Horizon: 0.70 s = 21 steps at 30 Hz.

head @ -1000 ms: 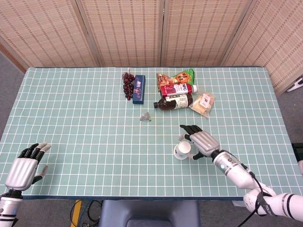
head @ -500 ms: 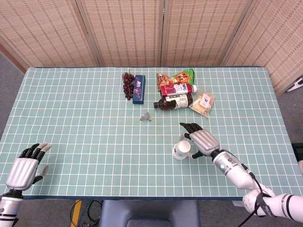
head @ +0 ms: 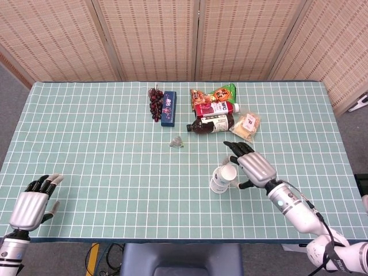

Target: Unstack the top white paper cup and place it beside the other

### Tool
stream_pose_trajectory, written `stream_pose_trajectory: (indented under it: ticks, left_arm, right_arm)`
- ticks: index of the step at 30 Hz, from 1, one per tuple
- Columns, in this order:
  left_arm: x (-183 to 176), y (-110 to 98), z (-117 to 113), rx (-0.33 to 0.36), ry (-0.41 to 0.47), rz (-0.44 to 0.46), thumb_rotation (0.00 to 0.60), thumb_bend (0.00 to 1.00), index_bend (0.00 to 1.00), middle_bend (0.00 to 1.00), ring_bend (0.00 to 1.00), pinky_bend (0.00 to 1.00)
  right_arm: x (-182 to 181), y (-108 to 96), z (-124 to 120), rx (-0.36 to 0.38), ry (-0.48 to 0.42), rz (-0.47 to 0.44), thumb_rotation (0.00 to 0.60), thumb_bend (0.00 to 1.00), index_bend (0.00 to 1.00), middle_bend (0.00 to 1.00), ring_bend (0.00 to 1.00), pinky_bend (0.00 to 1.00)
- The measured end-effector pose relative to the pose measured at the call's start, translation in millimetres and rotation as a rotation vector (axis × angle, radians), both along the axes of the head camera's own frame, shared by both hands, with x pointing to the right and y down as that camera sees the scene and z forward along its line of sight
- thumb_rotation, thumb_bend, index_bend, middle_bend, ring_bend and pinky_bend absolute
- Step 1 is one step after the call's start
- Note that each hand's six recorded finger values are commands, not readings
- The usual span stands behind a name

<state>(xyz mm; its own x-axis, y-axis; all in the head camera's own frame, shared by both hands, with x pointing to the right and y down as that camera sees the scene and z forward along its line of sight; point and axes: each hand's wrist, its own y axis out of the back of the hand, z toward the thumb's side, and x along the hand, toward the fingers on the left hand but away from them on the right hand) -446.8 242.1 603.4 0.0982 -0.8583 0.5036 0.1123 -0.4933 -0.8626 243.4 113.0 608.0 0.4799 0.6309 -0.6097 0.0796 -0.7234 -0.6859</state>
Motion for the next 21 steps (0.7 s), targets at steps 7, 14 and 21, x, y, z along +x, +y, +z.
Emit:
stream_pose_trajectory:
  ticks: [7, 14, 21]
  left_arm:
    - [-1, 0, 3, -0.007, -0.01, -0.004, 0.6, 0.39, 0.19, 0.17, 0.14, 0.21]
    - [-1, -1, 6, -0.01, -0.017, -0.006, 0.6, 0.4, 0.19, 0.17, 0.14, 0.21]
    - [-4, -2, 6, -0.007, -0.026, -0.017, 0.6, 0.4, 0.19, 0.17, 0.14, 0.21]
  right_arm:
    - [14, -7, -24, 0.042, 0.006, 0.029, 0.6, 0.26, 0.34, 0.01, 0.0, 0.0]
    - [32, -5, -30, 0.038, 0.017, 0.056, 0.6, 0.26, 0.34, 0.01, 0.0, 0.0]
    - [53, 9, -20, 0.013, 0.04, 0.072, 0.6, 0.26, 0.34, 0.01, 0.0, 0.0]
